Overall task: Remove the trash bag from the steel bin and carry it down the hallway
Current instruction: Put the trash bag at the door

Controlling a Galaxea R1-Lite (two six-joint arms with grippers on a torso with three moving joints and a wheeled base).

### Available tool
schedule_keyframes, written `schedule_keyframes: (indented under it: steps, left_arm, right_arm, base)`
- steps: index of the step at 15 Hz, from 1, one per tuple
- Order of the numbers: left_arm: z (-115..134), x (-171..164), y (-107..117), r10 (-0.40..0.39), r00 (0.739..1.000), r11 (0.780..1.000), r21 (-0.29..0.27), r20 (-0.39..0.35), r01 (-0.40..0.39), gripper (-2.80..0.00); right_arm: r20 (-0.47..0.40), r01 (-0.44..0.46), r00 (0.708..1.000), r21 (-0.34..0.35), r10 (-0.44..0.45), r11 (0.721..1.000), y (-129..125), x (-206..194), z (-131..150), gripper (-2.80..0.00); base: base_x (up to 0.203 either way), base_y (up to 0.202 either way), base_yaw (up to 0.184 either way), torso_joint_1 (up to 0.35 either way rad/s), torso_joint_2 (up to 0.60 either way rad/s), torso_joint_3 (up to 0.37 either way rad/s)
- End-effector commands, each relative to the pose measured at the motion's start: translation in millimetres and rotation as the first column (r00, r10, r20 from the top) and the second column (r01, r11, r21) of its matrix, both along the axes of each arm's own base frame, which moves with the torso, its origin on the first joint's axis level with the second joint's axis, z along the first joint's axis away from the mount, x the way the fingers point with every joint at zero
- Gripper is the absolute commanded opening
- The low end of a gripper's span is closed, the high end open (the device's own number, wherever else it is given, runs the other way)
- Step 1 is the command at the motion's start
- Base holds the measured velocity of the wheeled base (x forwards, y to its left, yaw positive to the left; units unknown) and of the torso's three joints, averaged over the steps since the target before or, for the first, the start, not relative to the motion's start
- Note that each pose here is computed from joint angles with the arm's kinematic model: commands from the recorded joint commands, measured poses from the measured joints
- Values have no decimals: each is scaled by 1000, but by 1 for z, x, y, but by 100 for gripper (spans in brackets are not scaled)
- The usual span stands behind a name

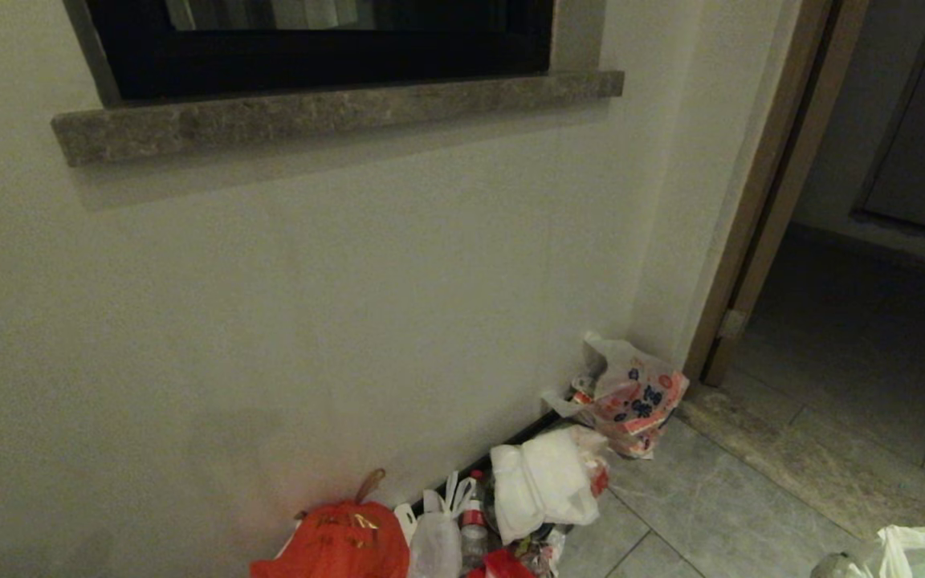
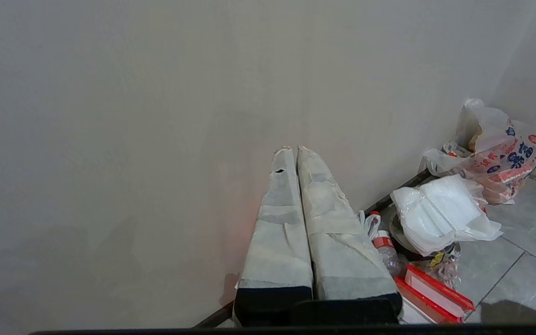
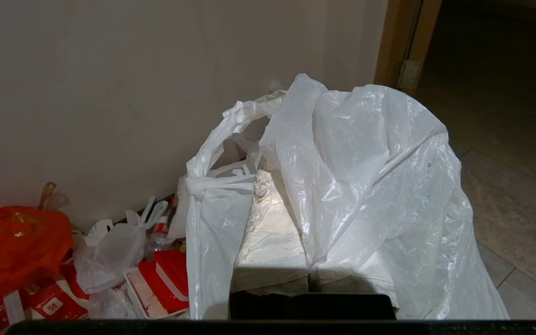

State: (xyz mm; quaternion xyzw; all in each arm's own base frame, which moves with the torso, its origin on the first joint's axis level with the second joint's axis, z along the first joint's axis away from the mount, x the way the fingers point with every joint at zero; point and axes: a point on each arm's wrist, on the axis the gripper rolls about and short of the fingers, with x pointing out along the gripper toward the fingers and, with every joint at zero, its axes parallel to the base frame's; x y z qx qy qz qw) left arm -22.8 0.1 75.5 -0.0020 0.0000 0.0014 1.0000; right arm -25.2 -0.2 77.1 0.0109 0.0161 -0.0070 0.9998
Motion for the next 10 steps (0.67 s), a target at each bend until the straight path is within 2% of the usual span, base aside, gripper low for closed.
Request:
schedule_keyframes:
  steps: [1,6,10]
  left_arm:
    - [0,0,0,0,1000,1000,-1,0,0,-280]
    - [0,0,0,0,1000,1000,-1,-2,0,-280]
    - [0,0,0,0,1000,1000,-1,-2,0,-280]
  right_arm:
    - [-1,0,1000,0,0,1000,0,0,0,-280]
    - [-2,-1,1000,1,1,1000,0,0,0,-280]
    - [0,0,1000,1,0,1000,0,0,0,-280]
  base:
    - [0,0,0,0,0,0]
    - [0,0,0,1,-29,-29]
    - [0,0,0,29,-356,-313]
